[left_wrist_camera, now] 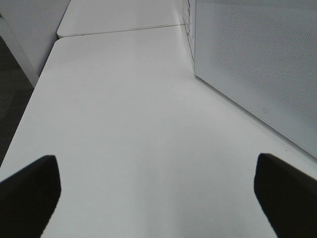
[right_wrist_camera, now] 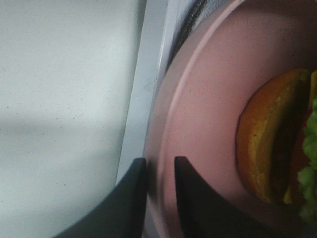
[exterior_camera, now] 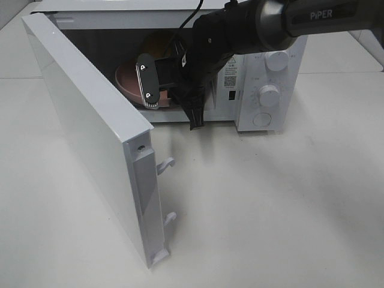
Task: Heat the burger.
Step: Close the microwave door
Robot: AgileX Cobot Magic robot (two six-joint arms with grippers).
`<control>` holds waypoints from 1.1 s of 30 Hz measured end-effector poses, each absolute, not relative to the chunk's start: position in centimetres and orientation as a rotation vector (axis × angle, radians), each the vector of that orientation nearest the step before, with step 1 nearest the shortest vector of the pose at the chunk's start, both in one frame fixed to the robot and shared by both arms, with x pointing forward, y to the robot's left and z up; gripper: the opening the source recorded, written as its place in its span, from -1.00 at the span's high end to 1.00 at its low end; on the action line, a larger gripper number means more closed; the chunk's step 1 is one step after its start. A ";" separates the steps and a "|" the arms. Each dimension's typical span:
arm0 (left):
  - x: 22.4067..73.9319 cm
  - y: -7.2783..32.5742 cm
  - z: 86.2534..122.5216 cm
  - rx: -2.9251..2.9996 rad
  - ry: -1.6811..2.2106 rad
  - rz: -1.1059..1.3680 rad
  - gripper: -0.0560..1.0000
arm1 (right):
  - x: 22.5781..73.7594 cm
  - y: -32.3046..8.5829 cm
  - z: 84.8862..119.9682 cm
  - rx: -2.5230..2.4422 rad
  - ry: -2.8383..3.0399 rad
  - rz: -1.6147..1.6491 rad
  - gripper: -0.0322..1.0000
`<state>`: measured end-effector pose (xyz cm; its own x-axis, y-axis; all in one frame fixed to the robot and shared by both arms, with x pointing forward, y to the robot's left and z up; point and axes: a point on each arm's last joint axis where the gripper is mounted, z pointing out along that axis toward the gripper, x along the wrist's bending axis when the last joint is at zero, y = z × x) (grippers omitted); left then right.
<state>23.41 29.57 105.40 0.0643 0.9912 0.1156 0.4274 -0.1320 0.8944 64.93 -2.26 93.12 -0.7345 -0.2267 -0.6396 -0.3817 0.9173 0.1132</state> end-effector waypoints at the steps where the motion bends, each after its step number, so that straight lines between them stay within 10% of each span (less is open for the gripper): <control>1: 23.4 29.6 105.4 1.650 1.437 1.031 -0.98 | 64.9 -2.2 93.2 -0.411 2.423 0.322 0.37; 33: 23.4 29.6 105.4 1.650 1.437 1.031 -0.98 | 60.8 -5.1 95.1 -0.309 2.499 0.330 -0.44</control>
<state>23.41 29.57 105.40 0.0643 0.9912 0.1156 0.4274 -0.1320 0.8944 60.82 -5.10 95.06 -0.7971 -0.1447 -0.5863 -0.2918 0.9423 0.1642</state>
